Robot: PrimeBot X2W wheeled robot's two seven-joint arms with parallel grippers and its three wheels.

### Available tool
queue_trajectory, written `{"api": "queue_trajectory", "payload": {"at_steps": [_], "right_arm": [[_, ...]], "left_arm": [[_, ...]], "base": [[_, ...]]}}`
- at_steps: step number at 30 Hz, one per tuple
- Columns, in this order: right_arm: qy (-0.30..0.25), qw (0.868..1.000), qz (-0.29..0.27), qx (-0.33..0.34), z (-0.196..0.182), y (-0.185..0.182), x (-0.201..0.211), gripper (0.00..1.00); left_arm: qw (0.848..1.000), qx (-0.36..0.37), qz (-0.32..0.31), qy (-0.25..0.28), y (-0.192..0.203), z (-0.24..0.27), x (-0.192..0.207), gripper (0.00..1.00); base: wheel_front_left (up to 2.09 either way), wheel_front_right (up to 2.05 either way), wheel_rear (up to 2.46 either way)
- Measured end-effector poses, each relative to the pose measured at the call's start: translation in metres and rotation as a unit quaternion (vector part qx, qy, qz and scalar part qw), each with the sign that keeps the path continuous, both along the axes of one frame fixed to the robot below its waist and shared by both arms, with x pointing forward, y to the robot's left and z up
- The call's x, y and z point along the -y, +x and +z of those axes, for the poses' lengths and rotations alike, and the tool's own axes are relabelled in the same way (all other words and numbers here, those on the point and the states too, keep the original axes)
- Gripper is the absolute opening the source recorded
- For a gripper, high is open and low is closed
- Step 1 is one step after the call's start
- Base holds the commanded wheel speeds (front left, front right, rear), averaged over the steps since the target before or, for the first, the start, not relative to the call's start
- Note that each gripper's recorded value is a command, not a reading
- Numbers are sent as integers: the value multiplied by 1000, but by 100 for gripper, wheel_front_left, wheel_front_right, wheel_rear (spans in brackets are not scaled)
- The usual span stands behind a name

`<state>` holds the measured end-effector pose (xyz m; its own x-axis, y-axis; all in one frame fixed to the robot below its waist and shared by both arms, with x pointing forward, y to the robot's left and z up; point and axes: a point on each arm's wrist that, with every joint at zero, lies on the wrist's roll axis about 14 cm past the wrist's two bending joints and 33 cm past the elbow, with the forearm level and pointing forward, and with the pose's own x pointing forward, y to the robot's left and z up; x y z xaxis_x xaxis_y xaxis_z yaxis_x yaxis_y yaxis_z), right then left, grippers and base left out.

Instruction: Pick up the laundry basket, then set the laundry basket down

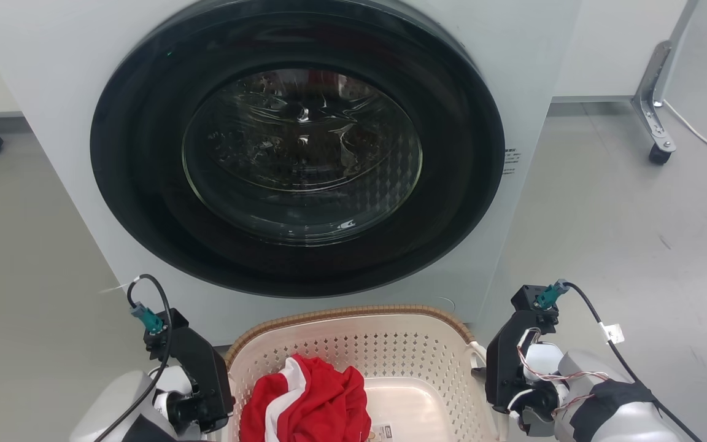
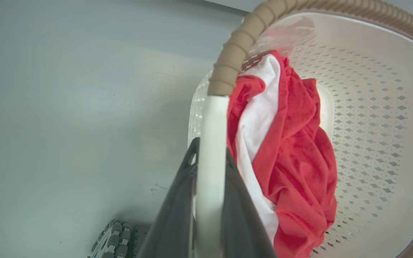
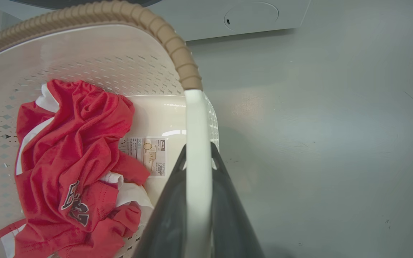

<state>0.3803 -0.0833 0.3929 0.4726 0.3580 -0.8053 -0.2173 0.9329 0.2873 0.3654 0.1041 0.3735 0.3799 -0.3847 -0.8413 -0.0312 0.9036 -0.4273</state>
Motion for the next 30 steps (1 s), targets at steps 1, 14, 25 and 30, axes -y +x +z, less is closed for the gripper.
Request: {"api": "queue_trajectory", "payload": {"at_steps": [1,14,25,30], "right_arm": [[1,1000,0,0,0,0,0,0],[2,1000,4,-1,-7,2,-2,0],[6,1000,-1,2,-23,8,-2,0],[8,1000,-3,4,-34,15,-2,0]], "left_arm": [[1000,0,0,0,0,0,0,0],[1000,11,-1,8,6,-6,-1,0],[999,35,0,19,20,-20,0,0],[999,41,1,26,26,-31,0,0]], "base": [[0,0,0],[0,0,0],[0,0,0],[0,0,0]]}}
